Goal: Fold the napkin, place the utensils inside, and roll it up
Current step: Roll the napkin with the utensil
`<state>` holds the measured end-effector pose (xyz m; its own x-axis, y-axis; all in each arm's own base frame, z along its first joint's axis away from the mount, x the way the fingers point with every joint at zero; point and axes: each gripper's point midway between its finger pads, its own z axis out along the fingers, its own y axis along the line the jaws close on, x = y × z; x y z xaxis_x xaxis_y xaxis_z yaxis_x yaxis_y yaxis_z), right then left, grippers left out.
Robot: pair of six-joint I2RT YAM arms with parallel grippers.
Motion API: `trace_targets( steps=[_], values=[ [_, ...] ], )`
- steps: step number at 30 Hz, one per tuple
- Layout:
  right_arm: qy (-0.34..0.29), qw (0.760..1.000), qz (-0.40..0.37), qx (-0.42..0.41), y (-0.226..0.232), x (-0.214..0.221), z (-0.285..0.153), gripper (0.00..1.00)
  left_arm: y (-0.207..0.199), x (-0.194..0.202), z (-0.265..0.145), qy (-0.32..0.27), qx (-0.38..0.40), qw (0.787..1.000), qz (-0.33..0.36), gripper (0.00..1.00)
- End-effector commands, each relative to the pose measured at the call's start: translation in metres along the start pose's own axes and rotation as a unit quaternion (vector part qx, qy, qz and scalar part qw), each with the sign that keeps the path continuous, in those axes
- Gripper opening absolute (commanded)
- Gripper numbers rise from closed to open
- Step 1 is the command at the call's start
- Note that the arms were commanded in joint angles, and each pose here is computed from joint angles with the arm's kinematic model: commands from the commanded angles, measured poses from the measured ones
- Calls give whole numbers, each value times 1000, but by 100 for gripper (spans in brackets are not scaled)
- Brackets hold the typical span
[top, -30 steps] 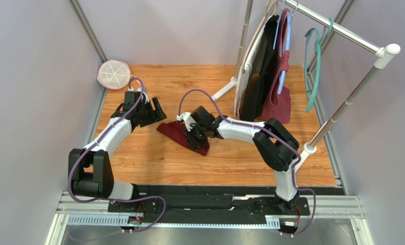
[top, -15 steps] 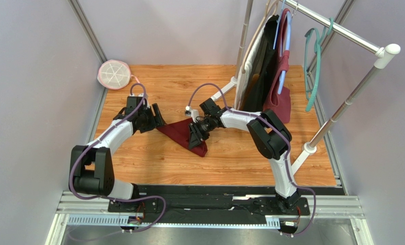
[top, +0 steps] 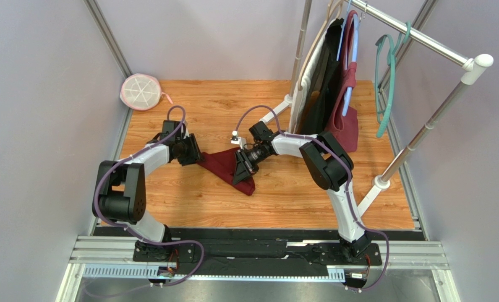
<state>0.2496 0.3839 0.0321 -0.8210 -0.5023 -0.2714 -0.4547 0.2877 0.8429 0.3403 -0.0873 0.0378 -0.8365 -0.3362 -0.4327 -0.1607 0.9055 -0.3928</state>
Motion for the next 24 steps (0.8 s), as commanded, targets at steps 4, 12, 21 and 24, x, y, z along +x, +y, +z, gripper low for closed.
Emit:
trace_targets(
  steps=[4, 12, 21, 24],
  values=[
    [26, 997, 46, 60, -22, 20, 1, 36, -9, -20, 6, -14, 12, 1000, 8, 20],
    [-20, 994, -7, 107, 13, -9, -29, 61, -9, -17, 6, 5, 11, 1000, 8, 8],
    [-95, 941, -170, 277, 47, -42, -37, 63, -11, -18, 8, 16, 11, 1000, 7, 6],
    [-124, 888, -246, 368, 54, -53, -27, 64, -11, -18, 9, 16, 10, 1000, 6, 6]
  ],
)
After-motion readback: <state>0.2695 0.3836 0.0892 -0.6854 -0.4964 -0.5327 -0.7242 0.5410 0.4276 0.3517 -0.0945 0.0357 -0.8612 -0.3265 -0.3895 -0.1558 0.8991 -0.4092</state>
